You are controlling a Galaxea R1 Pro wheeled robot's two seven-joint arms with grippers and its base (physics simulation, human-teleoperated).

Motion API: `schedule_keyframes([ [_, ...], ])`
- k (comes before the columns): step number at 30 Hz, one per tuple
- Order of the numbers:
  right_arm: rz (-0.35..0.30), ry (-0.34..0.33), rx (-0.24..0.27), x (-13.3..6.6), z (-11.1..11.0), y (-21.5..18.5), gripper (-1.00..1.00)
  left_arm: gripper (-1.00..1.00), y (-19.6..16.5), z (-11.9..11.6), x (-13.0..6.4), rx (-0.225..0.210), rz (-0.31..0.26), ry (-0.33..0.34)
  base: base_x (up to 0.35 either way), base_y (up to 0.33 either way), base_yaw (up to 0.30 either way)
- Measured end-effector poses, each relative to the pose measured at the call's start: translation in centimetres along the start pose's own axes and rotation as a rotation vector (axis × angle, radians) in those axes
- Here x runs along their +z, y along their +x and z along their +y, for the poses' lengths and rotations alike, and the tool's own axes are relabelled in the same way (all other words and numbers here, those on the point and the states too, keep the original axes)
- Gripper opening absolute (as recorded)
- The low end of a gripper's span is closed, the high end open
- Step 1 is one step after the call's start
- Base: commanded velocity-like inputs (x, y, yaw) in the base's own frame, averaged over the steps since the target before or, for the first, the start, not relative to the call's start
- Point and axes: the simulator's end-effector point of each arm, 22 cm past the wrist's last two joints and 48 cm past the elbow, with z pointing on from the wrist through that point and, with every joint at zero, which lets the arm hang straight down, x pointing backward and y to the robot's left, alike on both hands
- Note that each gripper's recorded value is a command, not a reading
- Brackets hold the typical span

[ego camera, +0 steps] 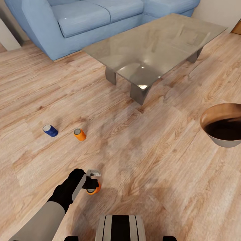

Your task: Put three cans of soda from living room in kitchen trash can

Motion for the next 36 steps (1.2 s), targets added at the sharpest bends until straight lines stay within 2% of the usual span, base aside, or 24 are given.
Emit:
schedule_keyframes([
  [8, 0.0, -0.001, -0.001, 0.0, 0.1, 0.0, -1.0, -1.0, 0.0, -0.1, 0.0, -0.002, 0.001, 0.004, 0.0, 0.0, 0.0],
  [36, -0.091, -0.006, 0.055, -6.8, -3.9, -1.0, -1.0, -1.0, -3.1, -0.7, -5.7, 0.011, -0.101, 0.001, 0.0, 0.0, 0.0],
])
